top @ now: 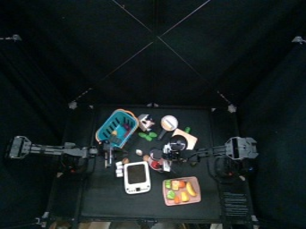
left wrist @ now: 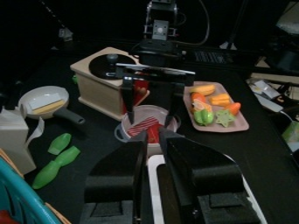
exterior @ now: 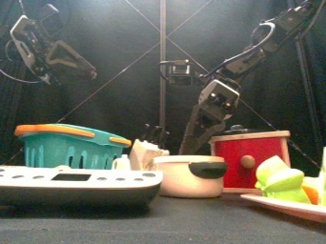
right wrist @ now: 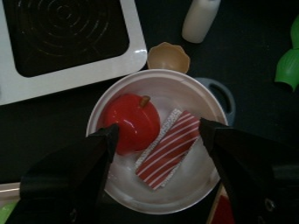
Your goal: Grab apple
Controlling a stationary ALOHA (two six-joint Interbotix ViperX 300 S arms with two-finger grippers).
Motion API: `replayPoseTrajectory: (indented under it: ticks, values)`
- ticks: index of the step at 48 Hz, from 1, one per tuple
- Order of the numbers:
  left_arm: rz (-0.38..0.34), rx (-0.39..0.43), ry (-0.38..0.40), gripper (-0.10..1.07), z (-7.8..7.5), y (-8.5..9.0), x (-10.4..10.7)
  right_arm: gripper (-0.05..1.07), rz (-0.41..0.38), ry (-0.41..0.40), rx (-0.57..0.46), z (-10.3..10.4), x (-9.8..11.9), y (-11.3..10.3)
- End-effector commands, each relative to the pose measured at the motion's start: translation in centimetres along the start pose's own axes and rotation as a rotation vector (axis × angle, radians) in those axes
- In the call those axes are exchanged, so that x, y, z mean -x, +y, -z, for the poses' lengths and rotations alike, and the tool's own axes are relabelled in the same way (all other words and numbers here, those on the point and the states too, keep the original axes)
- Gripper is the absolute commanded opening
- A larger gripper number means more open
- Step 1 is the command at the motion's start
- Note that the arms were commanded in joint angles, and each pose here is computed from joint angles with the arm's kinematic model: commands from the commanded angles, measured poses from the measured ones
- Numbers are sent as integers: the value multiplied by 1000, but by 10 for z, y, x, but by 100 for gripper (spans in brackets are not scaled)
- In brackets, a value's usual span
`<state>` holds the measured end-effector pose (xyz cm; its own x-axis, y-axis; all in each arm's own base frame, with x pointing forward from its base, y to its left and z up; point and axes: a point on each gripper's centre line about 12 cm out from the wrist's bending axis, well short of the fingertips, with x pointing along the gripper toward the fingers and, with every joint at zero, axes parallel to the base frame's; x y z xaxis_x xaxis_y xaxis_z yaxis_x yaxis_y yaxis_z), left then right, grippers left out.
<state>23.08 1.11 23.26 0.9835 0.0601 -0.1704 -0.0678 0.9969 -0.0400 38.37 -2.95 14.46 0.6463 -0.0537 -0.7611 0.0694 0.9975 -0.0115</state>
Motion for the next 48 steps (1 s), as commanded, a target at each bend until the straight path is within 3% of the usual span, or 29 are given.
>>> replayPoseTrajectory:
  ticks: [1, 31, 48]
  values:
    - [1, 1, -20, 62, -6, -1, -1, 102, -10, -40, 0, -13, 7, 5]
    - [-2, -1, -8, 62, -2, 0, 0, 98, -26, 44, 22, 0, -25, 16]
    - [-2, -1, -6, 62, -2, 0, 0, 73, -20, 46, 18, -1, -28, 13]
